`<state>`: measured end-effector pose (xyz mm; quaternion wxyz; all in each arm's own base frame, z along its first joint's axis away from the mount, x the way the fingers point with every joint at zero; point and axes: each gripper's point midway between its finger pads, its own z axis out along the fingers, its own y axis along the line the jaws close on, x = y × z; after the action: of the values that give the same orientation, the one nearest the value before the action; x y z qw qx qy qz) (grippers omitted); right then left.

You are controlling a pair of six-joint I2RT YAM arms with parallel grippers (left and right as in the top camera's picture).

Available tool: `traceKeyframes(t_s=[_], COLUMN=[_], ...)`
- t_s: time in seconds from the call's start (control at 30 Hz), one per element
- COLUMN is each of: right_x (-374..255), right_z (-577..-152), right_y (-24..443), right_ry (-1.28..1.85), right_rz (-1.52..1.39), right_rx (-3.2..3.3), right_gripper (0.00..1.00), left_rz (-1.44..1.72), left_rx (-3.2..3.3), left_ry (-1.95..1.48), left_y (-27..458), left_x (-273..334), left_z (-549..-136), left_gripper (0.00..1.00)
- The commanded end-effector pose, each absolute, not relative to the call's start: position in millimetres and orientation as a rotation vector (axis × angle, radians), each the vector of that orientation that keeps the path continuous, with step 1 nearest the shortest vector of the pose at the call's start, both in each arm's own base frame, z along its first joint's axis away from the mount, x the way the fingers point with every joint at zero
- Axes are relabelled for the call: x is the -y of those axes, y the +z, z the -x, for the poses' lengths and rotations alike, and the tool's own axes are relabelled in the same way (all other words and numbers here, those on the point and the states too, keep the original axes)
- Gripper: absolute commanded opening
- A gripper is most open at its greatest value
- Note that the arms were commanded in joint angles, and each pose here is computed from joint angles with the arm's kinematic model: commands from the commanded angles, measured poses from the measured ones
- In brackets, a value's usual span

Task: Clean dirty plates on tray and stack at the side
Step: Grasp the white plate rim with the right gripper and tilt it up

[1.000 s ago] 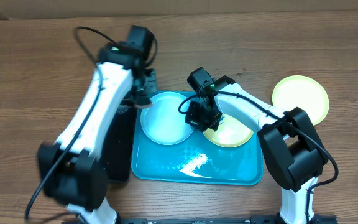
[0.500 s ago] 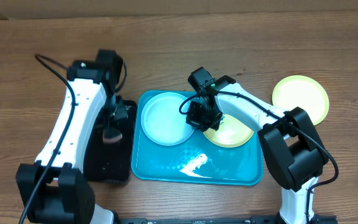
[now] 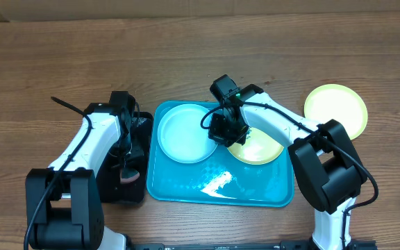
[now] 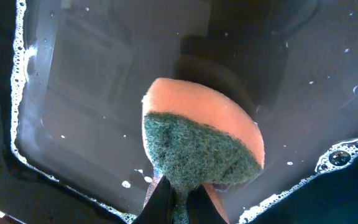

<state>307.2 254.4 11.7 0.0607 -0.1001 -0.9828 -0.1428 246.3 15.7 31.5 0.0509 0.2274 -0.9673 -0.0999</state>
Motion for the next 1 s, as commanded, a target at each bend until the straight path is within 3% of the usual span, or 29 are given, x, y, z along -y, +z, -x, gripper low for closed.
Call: traceKeyframes(t_s=[0.0, 0.33, 0.5, 0.97], right_x=[-249.6, -255.0, -246.6, -167.4], right_z=[-314.7, -325.3, -330.9, -358.3], right_y=[17.3, 78.7, 113.2, 165.0], right_ry=[-0.412, -0.506, -0.403, 0.388], right_rz=[0.218, -0.124, -0.222, -0.063], right_rx=[3.038, 3.192, 3.328, 3.600], right_gripper=[0.04, 0.04, 0.04, 0.04], left_rz=[-0.689, -0.694, -0.693, -0.692], left_rx=[2.947, 2.960, 2.959, 2.959], left_ry=[-0.291, -0.286, -0.286, -0.285], left_y=[29.2, 28.7, 28.7, 28.6], left_x=[-15.6, -15.4, -15.4, -15.2], left_z=[-247.6, -250.9, -250.6, -250.7], left_gripper=[0.04, 0.04, 0.04, 0.04])
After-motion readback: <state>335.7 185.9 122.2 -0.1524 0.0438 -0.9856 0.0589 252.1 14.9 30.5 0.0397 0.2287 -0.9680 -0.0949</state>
